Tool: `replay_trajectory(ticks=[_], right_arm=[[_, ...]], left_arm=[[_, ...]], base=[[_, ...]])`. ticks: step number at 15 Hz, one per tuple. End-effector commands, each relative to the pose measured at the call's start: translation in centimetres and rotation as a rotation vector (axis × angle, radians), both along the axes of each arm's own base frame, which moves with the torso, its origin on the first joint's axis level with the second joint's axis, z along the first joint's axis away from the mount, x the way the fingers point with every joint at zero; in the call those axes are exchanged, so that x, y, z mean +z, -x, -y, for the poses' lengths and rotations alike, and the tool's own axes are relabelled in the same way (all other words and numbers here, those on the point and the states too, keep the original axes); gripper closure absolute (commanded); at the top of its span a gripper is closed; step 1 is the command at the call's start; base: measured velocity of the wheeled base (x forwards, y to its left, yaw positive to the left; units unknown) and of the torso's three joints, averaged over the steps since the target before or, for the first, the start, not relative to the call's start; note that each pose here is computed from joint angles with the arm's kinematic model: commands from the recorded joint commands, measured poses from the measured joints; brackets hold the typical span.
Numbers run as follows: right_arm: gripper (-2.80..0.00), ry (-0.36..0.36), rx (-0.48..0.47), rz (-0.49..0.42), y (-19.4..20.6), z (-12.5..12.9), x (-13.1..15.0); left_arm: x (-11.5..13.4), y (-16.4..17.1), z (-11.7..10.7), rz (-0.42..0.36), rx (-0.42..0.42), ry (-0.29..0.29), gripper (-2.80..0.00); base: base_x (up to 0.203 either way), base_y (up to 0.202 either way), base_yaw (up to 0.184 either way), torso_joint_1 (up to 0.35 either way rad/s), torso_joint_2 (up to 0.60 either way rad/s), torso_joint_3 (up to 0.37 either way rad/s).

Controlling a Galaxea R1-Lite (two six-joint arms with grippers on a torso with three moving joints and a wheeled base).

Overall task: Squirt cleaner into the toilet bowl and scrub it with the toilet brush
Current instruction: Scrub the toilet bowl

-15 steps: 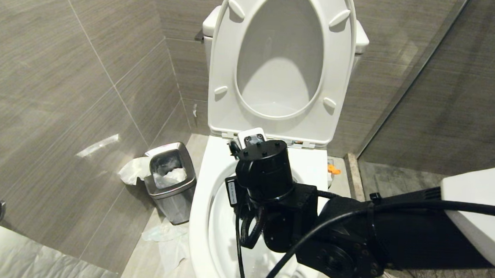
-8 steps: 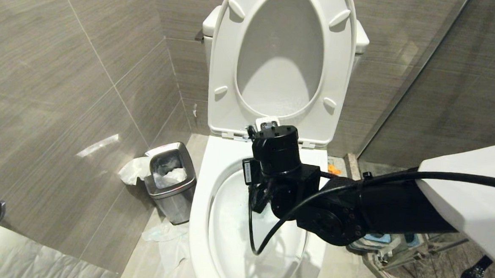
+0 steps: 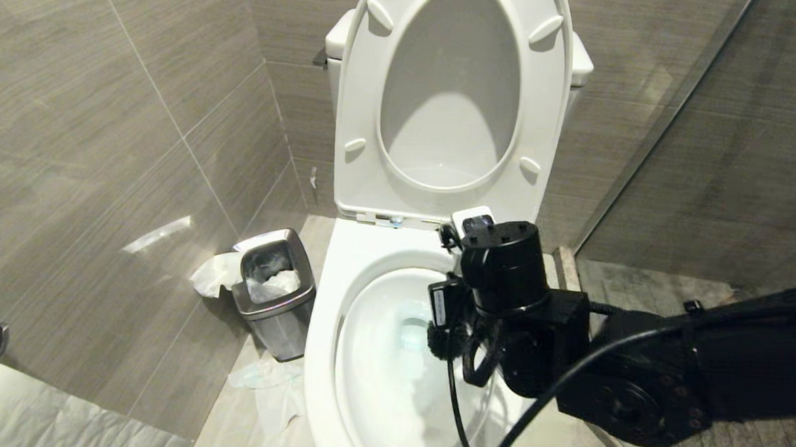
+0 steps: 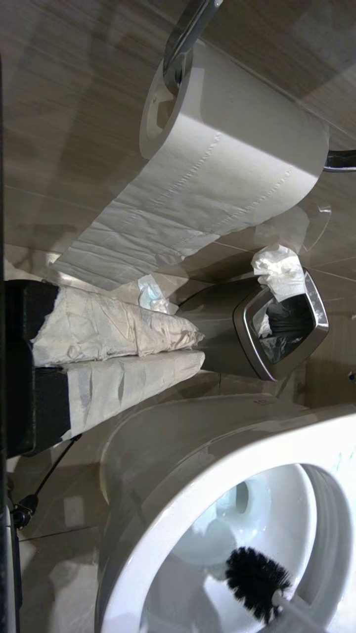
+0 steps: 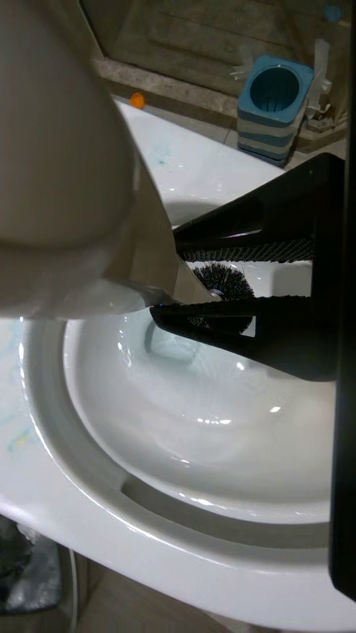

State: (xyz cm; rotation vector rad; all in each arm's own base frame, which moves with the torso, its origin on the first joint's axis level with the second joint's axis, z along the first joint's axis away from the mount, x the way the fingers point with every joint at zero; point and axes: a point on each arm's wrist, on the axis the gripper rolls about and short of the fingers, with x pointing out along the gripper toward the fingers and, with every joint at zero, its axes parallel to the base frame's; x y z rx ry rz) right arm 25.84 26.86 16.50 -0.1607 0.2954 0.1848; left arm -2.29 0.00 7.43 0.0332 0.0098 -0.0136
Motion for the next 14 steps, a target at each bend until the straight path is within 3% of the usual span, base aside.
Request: replay_trajectory(ticks=[1, 7, 11, 14], right_arm=[[0.0, -0.019, 0.032, 0.012, 2.2, 0.6, 1.2], [0.0, -0.015, 0.161, -0.019, 5.5, -3.3, -0.4], [0.0, -0.054, 0.162, 0.014, 3.8, -6.3, -0.1], [0.0, -0.05, 0.131, 0.047, 1.1, -7.2, 0.0]], left_arm=[[-0.1, 0.0, 0.0, -0.004, 0.0, -0.001, 0.0], [-0.1, 0.0, 0.0, -0.004, 0.0, -0.001, 0.0], [-0.1, 0.0, 0.0, -0.004, 0.0, -0.001, 0.0], [-0.1, 0.0, 0.0, -0.004, 0.0, -0.001, 0.0]], base=[[0.0, 0.0, 0.0, 0.0, 0.0, 0.0], [0.0, 0.0, 0.0, 0.0, 0.0, 0.0], [0.0, 0.0, 0.0, 0.0, 0.0, 0.0], [0.0, 0.0, 0.0, 0.0, 0.0, 0.0]])
